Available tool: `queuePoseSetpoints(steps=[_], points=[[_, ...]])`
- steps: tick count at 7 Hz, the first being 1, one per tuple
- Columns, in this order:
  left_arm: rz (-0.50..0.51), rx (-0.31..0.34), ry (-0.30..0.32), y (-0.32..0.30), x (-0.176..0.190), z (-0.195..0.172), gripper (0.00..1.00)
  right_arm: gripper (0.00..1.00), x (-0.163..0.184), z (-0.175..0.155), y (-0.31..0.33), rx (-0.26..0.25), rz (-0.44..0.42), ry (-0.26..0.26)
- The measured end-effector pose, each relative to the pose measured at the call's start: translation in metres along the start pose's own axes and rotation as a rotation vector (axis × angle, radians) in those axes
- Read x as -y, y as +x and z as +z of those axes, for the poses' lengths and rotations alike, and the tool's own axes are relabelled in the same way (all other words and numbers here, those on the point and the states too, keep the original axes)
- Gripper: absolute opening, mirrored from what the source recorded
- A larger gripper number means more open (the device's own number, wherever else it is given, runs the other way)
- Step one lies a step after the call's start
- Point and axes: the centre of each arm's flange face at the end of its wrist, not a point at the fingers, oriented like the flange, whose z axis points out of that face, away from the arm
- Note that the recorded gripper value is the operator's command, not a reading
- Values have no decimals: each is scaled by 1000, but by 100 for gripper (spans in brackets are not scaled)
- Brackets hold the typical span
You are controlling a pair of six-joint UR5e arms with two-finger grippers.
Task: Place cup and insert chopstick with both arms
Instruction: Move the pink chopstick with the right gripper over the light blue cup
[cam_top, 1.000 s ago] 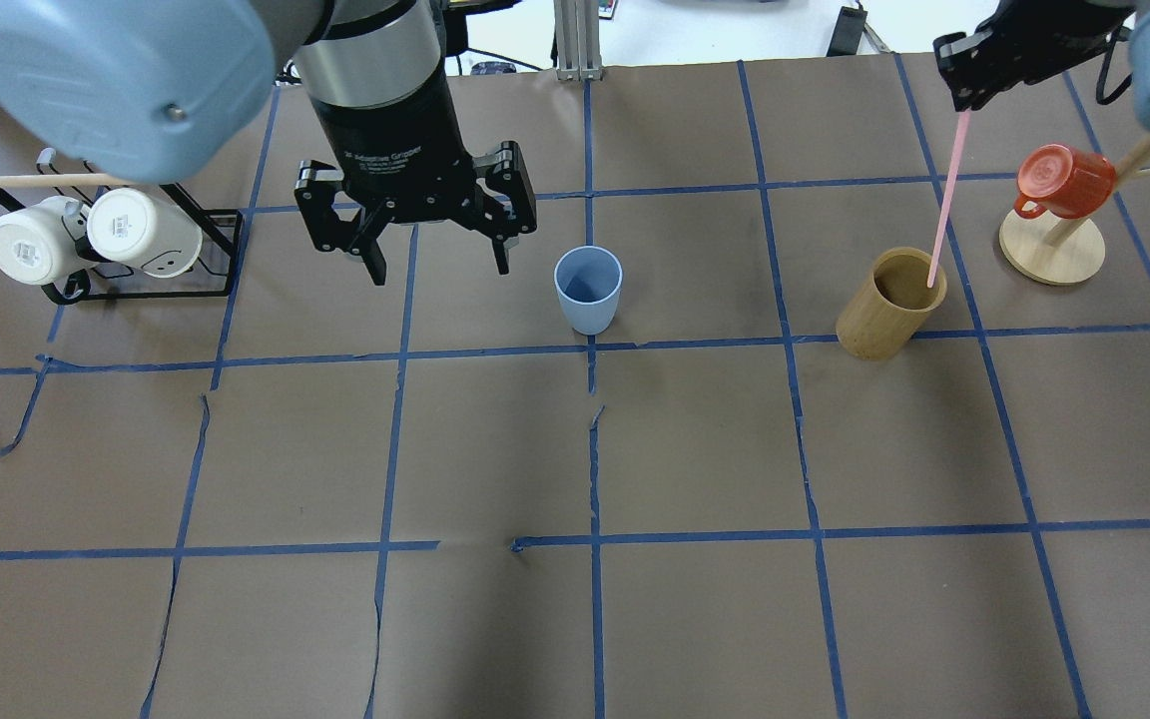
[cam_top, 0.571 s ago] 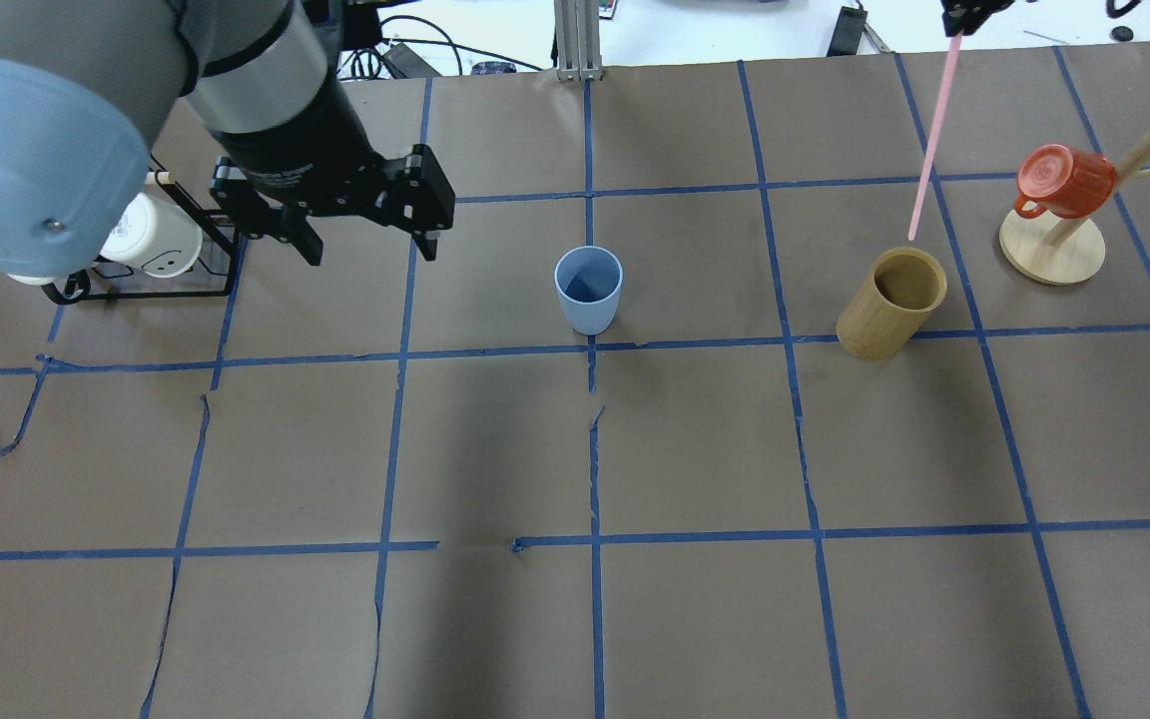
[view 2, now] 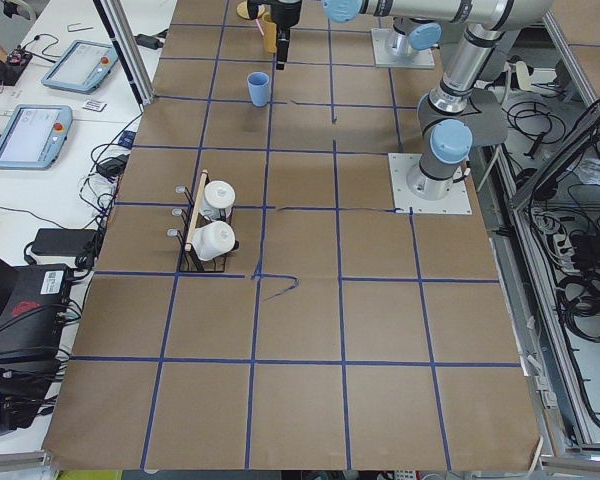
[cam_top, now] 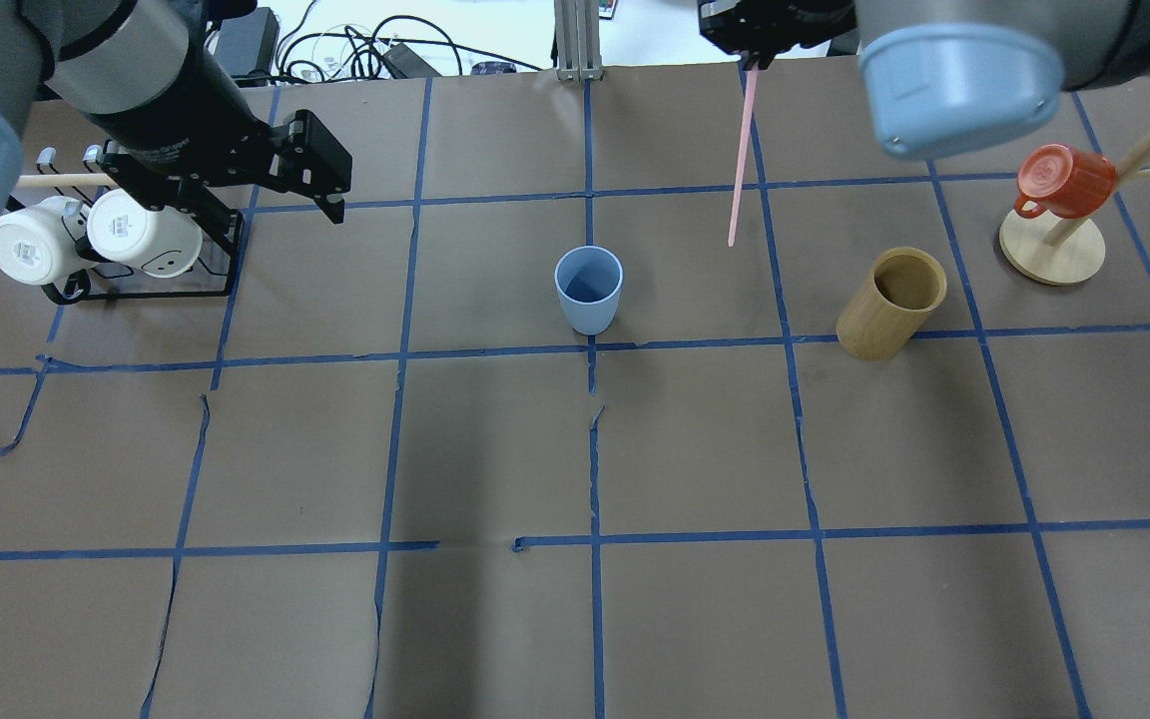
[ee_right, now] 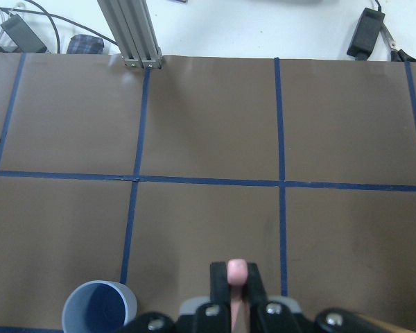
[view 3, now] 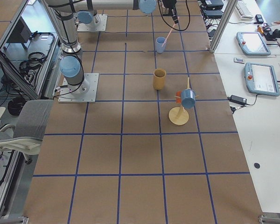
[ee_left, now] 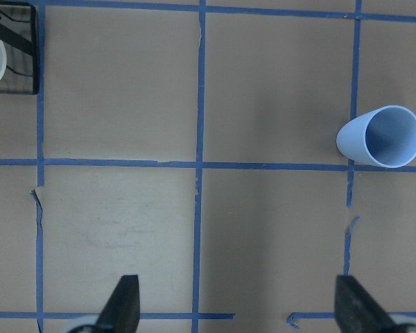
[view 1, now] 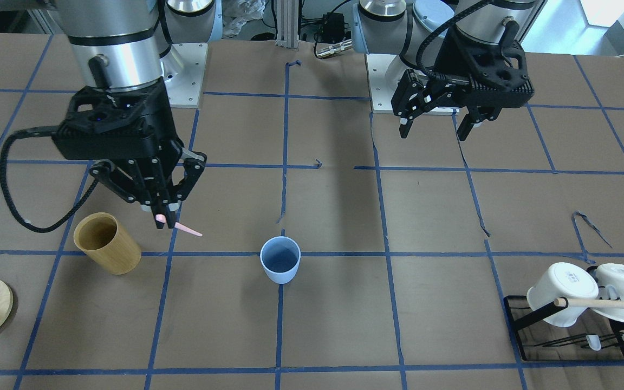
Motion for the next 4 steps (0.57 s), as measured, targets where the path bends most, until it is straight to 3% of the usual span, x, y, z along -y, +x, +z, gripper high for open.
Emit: queuePoseSetpoints(steps=[4], points=[[39, -10, 7, 3, -6, -4, 100, 8, -25, 12, -51, 61, 39, 92]])
